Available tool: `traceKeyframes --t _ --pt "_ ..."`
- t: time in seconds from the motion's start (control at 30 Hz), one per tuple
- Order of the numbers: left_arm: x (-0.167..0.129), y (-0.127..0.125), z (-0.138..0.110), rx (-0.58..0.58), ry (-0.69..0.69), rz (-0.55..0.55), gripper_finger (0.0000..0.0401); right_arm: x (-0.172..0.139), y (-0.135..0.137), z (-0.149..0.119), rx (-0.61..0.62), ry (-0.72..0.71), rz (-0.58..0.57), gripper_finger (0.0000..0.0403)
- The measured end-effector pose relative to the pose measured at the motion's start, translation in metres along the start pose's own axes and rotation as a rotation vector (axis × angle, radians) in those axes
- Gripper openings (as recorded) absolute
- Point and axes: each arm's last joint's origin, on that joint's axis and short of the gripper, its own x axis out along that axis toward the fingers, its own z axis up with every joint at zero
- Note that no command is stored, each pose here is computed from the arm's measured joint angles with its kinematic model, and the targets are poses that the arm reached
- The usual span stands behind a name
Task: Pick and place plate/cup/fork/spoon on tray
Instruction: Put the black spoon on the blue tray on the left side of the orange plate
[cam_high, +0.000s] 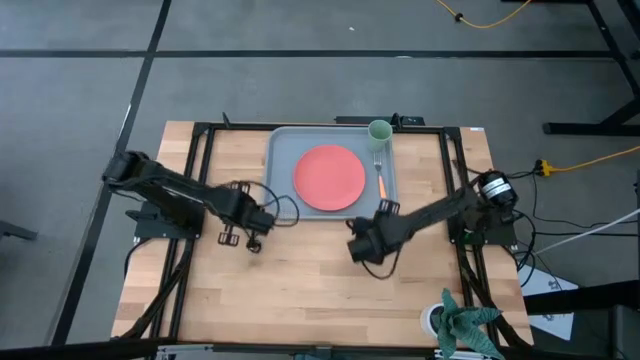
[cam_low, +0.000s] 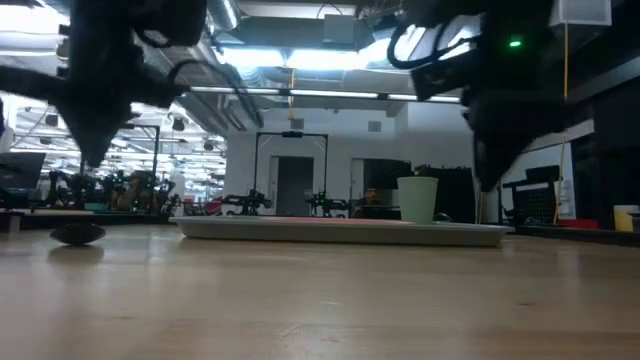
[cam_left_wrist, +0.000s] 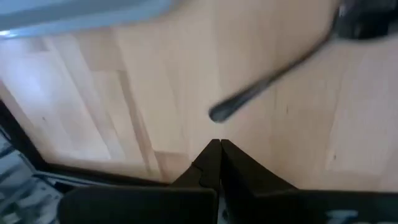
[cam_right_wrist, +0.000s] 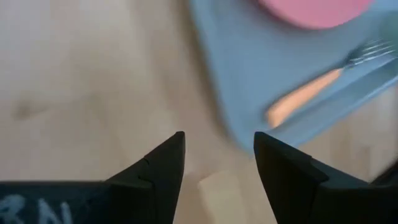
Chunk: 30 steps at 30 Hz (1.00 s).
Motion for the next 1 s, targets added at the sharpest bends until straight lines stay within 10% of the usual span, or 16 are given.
traceKeyframes --t 0.57,0.77,1.0 --pt "-0.024 0.022 -0.013 -0.206 -0.25 -0.056 0.0 -0.002 -0.029 0.014 0.067 -0.05 -0.021 0.0196" --pt "-0.026 0.015 -0.013 0.043 -0.26 -0.078 0.0004 -0.003 -0.026 0.016 0.047 -0.11 -0.044 0.0196" --pt "-0.019 0.012 -0.014 0.058 -0.248 -0.102 0.0046 -0.004 -0.027 0.017 0.052 -0.137 -0.084 0.0196"
